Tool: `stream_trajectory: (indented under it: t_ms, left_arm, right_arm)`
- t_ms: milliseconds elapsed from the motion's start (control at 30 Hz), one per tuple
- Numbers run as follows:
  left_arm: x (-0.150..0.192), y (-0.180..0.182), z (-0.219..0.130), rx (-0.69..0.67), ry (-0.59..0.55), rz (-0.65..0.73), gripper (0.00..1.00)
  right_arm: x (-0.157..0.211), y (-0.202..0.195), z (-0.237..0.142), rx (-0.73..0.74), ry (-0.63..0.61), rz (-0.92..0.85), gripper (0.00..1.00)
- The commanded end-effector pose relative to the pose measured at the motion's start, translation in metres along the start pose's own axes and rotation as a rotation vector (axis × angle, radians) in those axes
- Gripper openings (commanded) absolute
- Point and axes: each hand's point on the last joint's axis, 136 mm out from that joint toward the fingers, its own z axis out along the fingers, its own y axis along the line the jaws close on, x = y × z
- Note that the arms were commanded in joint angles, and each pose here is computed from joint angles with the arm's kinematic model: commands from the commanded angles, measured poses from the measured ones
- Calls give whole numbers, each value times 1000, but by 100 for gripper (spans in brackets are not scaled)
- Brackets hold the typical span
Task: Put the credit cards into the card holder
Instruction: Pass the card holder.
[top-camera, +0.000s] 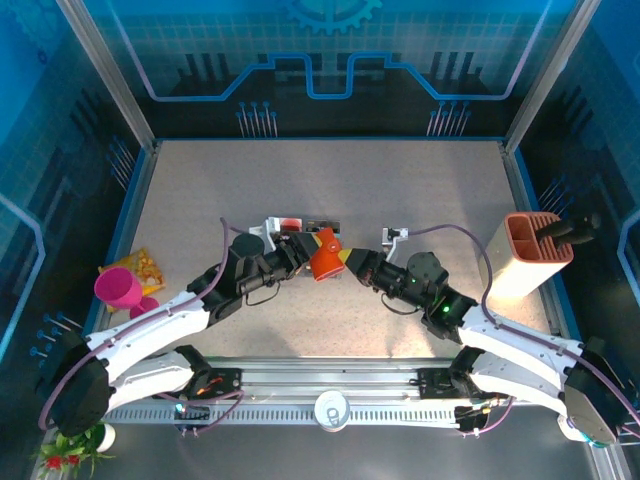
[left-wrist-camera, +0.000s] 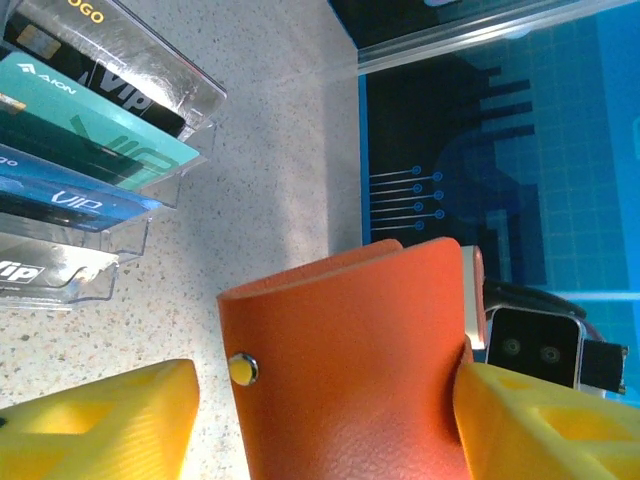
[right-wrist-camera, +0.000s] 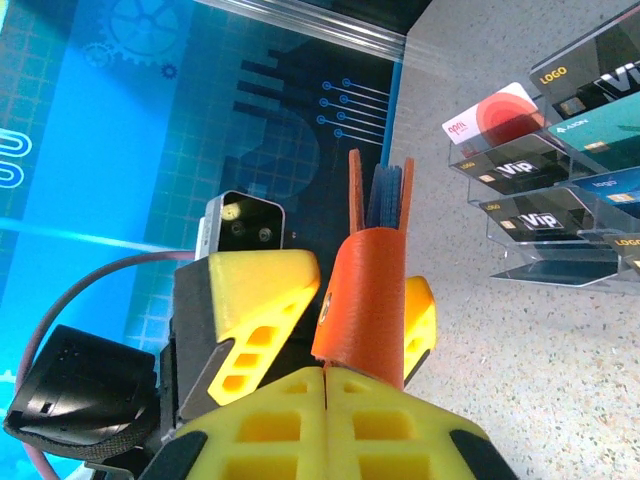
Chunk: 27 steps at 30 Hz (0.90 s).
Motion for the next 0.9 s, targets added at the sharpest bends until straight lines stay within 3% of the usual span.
stream_trajectory:
  t_ms: [0, 100, 333, 367, 433, 533, 700, 867]
  left_arm:
    - [-6, -6, 0, 38, -44, 2, 61]
    - [-7, -9, 0, 54, -54, 4, 53]
    - [-8, -11, -2, 70, -66, 16, 25]
    - [-7, -10, -3, 69, -65, 20, 22]
    - [-6, -7, -5, 55, -63, 40, 19]
    - [-5, -1, -11, 7, -58, 113, 13]
    - [-6, 13, -24, -72, -65, 240, 6]
    - [-2, 17, -26, -73, -48, 275, 5]
  right_arm:
    - [-4, 20, 1, -65, -33, 3, 0]
    - [-2, 15, 1, -56, -29, 6, 0]
    - [6, 0, 3, -19, -11, 17, 0]
    - [7, -4, 3, -4, -5, 14, 3]
    - [9, -15, -1, 46, 9, -22, 26]
    - [5, -40, -17, 204, 15, -115, 46]
    - [-8, -59, -48, 432, 30, -317, 56]
    - [-9, -55, -43, 512, 96, -439, 60]
